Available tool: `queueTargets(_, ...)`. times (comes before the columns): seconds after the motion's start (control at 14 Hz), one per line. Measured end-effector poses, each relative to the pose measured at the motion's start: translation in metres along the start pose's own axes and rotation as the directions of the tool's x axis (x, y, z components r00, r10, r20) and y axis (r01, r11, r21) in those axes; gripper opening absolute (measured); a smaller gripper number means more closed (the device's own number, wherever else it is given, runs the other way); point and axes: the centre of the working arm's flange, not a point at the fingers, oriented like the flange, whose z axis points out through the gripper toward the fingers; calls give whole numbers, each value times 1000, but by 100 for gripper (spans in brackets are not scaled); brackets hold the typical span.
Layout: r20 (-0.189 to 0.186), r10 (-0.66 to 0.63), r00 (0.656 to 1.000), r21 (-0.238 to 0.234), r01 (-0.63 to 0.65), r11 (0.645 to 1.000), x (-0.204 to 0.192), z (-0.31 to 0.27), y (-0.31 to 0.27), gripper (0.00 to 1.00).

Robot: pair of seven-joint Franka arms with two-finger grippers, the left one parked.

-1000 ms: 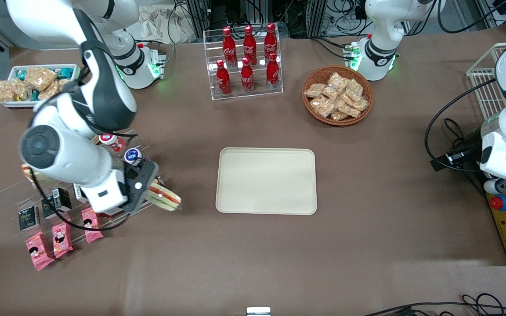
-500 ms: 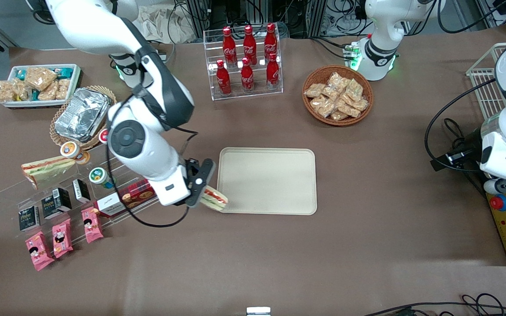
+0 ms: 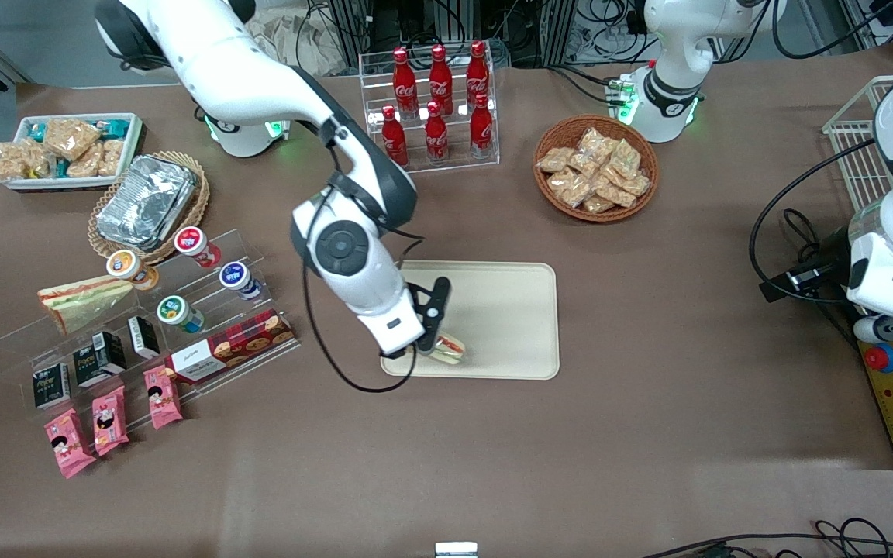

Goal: Place sandwich on tray
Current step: 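Lower the sandwich onto the tray and open the right gripper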

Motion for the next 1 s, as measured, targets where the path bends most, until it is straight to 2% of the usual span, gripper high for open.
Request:
queueTargets(0.29,40,-7,999,10,6,1000,8,46,-17,27)
queueTargets(0.5,55,-15,998,-15,16,1000,3,68,-12,48)
queueTargets(0.79,47,-26,999,-41,28,999,3,81,-10,48)
queueTargets(0.86,45,-25,999,-43,27,999,3,80,-10,51)
queueTargets(1.0,35,-21,999,-51,22,998,6,75,-7,68)
